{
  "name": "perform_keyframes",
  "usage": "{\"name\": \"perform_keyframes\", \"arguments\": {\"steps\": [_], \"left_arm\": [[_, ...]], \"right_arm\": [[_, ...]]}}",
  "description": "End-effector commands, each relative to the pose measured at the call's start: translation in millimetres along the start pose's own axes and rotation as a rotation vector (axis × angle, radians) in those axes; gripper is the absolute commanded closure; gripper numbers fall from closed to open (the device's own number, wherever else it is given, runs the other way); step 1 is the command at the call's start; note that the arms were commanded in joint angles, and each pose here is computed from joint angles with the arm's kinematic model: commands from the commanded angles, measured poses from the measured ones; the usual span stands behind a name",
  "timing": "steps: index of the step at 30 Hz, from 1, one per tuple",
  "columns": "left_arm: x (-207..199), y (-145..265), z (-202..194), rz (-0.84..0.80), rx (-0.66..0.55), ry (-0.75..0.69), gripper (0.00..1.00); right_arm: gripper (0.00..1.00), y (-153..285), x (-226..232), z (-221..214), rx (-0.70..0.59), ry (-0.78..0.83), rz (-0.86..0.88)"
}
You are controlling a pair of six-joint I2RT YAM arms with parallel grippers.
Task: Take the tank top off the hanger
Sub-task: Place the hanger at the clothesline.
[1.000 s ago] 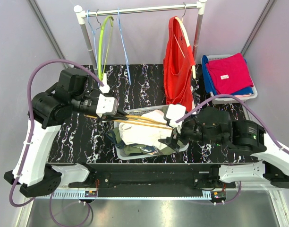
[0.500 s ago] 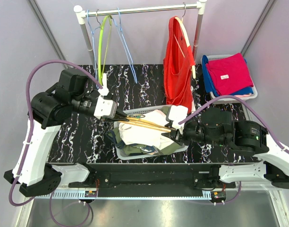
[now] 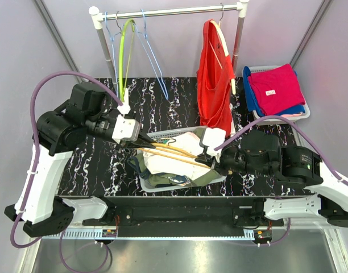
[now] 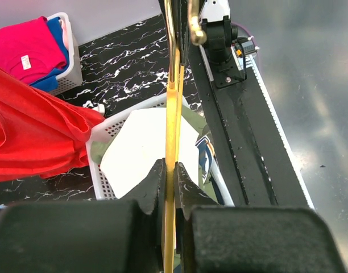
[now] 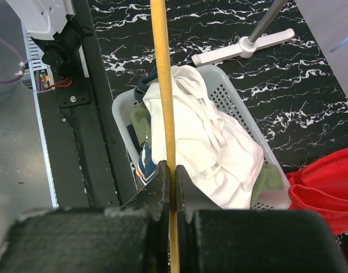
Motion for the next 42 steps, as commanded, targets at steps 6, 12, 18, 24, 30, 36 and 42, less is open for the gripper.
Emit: {"name": "perform_keyframes", "arguments": {"steps": [6, 12, 18, 24, 30, 36, 42], "left_arm": [[-8.5, 16.9, 22.5, 0.172, -0.022, 0.058, 0.43], [12.3, 32.2, 29.2, 0.504, 0.034, 0.107, 0.22], [33.9, 49.3, 21.3, 0.889, 0.104, 0.181, 0.18], [37.9, 60.8, -0.5, 1.134, 0.211, 0.229, 0.18], [23.9, 64.0, -1.8, 1.12, 0.194, 0.21, 0.18], [19.2, 66.9, 0.6, 1.128, 0.178, 0.212, 0.18], [10.0, 72.4, 0.6, 1.143, 0.179, 0.194, 0.18]], "right_arm": [[1.0, 22.2, 0.0, 0.5, -0.032, -0.159, -0.042], [1.0, 53.6, -6.2, 1.3, -0.103, -0.238, -0.108], [1.0, 78.5, -26.8, 16.8, -0.215, -0.325, -0.34], [1.0, 72.4, -47.0, 43.6, -0.218, -0.325, -0.592], [1.0, 65.3, -59.0, 65.5, -0.218, -0.321, -0.757], [1.0, 19.8, -65.8, 83.8, -0.128, -0.377, -0.699], [1.0, -19.8, -88.6, 93.6, -0.055, -0.421, -0.645]]}}
Point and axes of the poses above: each gripper's point midway between its finger pads, its own y axis back along the fingers, its own x axis along the line the jaws close on, z = x × y, the point moved 10 cm from there along y, back along the fingers, and after that the axes turned 2 degrees about -y, right-handed, at the moved point
